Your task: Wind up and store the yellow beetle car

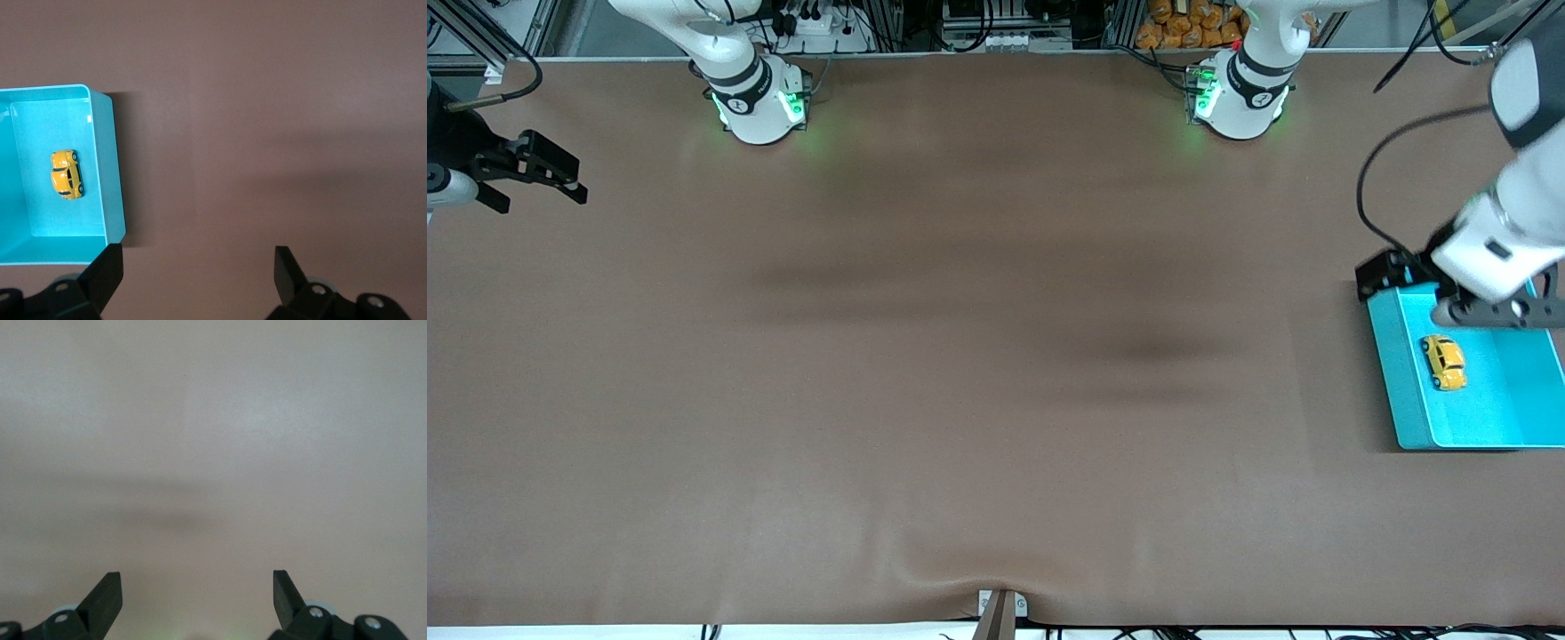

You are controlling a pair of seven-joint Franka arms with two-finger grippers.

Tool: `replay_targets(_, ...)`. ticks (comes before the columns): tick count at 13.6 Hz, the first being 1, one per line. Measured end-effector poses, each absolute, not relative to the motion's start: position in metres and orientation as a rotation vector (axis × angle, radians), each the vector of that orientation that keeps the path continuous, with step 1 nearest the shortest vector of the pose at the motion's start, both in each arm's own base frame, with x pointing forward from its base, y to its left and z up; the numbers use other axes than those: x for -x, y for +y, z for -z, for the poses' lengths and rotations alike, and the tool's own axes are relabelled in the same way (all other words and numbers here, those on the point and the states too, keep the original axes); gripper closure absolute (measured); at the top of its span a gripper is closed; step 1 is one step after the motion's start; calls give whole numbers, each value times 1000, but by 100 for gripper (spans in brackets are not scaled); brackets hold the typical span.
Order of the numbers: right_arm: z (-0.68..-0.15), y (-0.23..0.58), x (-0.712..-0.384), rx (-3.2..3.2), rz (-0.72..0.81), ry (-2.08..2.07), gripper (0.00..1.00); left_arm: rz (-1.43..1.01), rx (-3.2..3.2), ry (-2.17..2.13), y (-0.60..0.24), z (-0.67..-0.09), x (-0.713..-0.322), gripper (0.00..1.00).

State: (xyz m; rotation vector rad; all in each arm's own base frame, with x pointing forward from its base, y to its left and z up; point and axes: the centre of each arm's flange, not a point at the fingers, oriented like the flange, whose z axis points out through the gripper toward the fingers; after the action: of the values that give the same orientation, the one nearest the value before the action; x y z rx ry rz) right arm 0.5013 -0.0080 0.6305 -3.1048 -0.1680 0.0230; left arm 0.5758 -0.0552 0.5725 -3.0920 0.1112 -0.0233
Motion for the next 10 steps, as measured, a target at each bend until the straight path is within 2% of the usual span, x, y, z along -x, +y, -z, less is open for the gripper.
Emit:
replay_targets(5, -629, -8, -502, 3104, -26, -167, 0, -32, 3097, 128, -63, -645, -532, 0)
replay_targets(10, -628, -9, -503, 3104, -30, -165, 0, -80, 3151, 141, -70, -658, -524, 0)
